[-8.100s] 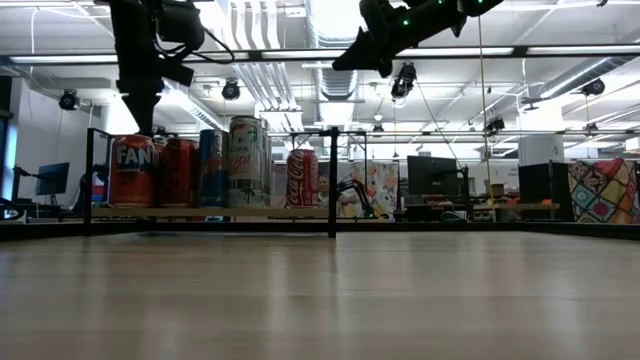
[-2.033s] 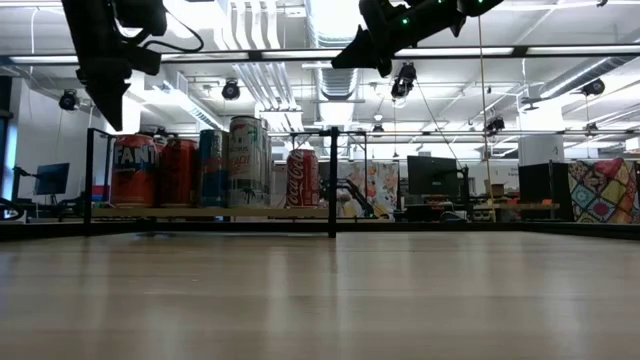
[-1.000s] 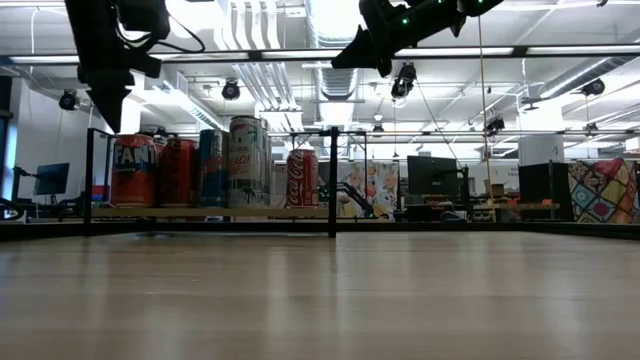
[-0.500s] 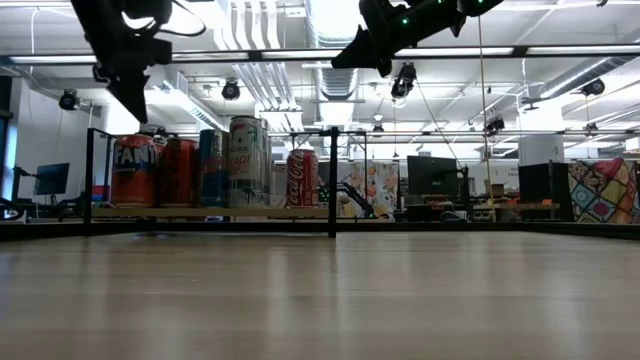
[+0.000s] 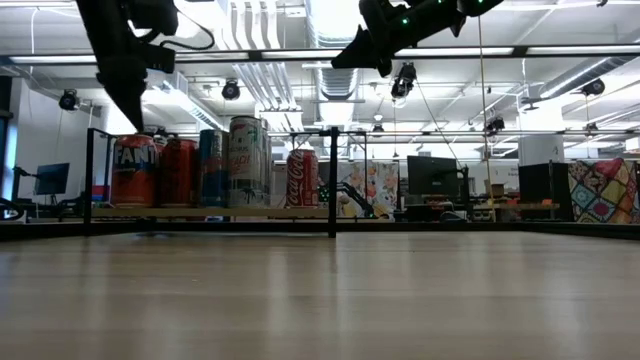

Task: Place canned beverage on shelf
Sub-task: Put the orange soda can on the shelf aligned with the other orange soda cans

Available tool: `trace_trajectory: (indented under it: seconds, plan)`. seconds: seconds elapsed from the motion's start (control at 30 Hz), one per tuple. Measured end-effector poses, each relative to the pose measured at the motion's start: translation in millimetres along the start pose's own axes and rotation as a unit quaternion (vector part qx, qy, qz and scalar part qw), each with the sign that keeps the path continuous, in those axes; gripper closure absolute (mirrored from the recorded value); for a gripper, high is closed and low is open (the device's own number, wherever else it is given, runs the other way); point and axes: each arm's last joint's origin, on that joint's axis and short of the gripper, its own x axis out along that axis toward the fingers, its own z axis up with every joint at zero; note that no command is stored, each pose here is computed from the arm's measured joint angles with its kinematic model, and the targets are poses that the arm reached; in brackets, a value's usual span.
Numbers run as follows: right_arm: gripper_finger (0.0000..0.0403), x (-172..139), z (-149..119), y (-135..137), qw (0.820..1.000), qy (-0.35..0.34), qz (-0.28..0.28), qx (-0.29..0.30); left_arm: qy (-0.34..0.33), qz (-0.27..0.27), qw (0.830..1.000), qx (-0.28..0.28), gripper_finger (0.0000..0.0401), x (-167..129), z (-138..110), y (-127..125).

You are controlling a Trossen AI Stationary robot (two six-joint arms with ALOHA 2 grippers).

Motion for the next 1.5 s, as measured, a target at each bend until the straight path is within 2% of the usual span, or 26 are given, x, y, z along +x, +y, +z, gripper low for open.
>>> trace_trajectory:
  seconds: [0.2, 0.47, 1.2, 1.3, 1.43, 1.5]
  plan:
    - [0.0394, 0, 0, 0, 1.000, 0.000, 0.000, 0.000, 0.048, -0.009, 0.999, 0.017, 0.0401, 3, -8, -2]
    - [0.0394, 0, 0, 0, 1.000, 0.000, 0.000, 0.000, 0.055, 0.029, 0.998, 0.009, 0.0401, 3, -9, 0]
    - [0.0394, 0, 0, 0, 1.000, 0.000, 0.000, 0.000, 0.067, 0.056, 0.996, 0.012, 0.0401, 2, -11, 2]
    - [0.0394, 0, 0, 0, 1.000, 0.000, 0.000, 0.000, 0.070, 0.043, 0.997, 0.013, 0.0401, 1, -12, 1]
    - [0.0394, 0, 0, 0, 1.000, 0.000, 0.000, 0.000, 0.053, -0.010, 0.998, 0.009, 0.0401, 0, -11, -2]
    - [0.0394, 0, 0, 0, 1.000, 0.000, 0.000, 0.000, 0.035, -0.018, 0.999, 0.005, 0.0401, 1, -7, -2]
